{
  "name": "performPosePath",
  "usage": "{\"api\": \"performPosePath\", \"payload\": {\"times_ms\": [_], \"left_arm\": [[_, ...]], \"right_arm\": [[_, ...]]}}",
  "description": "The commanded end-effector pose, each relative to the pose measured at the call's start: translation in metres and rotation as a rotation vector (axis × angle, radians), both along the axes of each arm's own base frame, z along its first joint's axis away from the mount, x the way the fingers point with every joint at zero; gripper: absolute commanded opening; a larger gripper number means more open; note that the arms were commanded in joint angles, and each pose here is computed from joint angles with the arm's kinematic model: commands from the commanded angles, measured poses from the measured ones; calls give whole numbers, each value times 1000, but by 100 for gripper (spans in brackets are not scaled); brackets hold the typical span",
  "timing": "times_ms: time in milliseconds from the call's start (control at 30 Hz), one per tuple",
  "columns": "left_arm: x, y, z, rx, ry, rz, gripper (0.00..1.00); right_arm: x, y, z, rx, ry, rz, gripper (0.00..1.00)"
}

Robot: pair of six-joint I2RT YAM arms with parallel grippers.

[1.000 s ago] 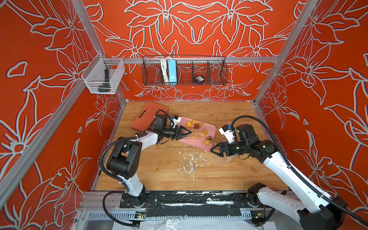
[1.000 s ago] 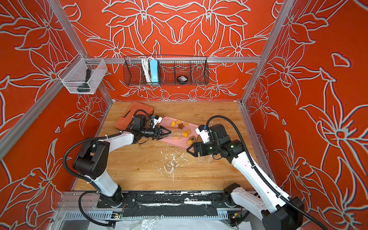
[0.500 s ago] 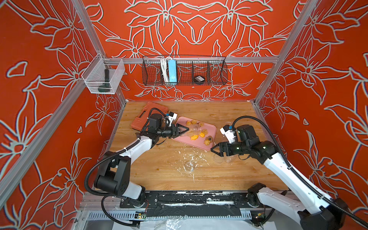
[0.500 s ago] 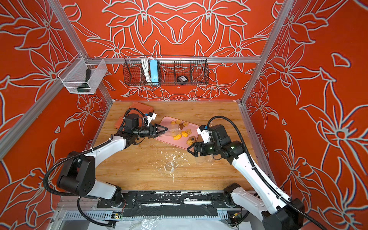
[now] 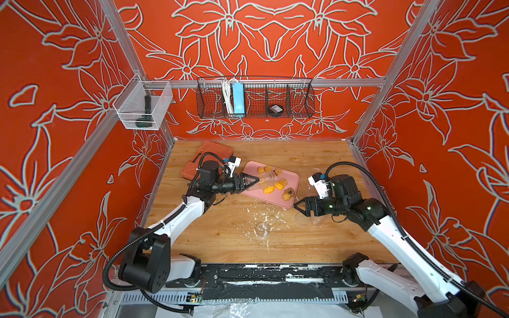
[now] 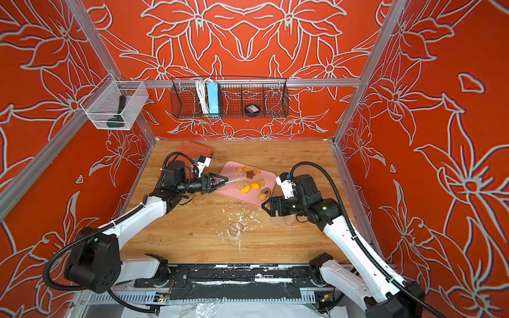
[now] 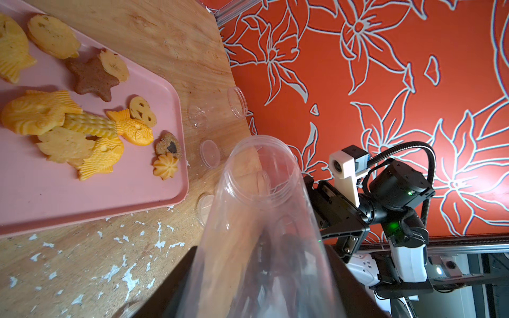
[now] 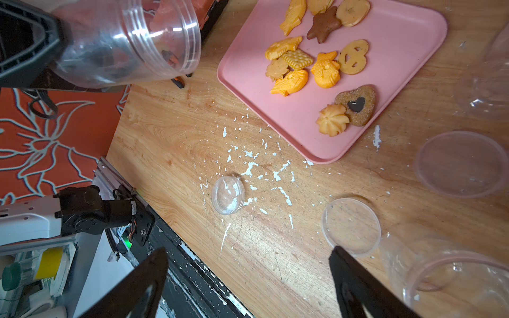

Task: Pour the cookies out of the jar
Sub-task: Pour the cookies in the jar onto the tray.

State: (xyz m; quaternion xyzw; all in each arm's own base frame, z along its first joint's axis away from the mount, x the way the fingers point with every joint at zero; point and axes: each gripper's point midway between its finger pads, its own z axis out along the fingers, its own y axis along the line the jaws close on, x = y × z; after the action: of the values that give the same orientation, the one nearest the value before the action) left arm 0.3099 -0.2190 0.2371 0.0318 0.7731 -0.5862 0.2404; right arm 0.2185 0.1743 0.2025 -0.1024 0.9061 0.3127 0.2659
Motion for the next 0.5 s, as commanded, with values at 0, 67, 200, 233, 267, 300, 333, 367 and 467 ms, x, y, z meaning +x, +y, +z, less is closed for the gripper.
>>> {"api": "performPosePath", "payload": {"times_ms": [0, 67, 200, 233, 267, 300, 333, 367, 467], "left_arm": [[-5, 2, 16, -20, -45, 3, 59], [-8, 3, 19, -22, -55, 1, 59], [-15, 4, 28, -32, -72, 2, 59], [-16, 5, 29, -35, -76, 3, 59], [-18, 5, 32, -39, -79, 2, 59], [-20, 5, 33, -44, -81, 1, 59], [-21, 6, 35, -48, -84, 2, 59], [-23, 6, 37, -51, -87, 0, 59], [-29, 7, 41, -54, -99, -2, 59]], "right_arm": [[2, -8, -4, -16, -6, -41, 94], [1, -10, -4, -19, -7, -51, 94], [1, -12, -2, -16, -15, -68, 94], [0, -13, -2, -15, -17, -74, 94], [1, -14, -1, -15, -20, -80, 94], [1, -15, -1, -15, -21, -85, 94], [0, -15, 0, -14, -23, -89, 95], [0, -16, 1, -13, -25, -92, 95], [-1, -17, 2, -8, -22, -102, 95]]}}
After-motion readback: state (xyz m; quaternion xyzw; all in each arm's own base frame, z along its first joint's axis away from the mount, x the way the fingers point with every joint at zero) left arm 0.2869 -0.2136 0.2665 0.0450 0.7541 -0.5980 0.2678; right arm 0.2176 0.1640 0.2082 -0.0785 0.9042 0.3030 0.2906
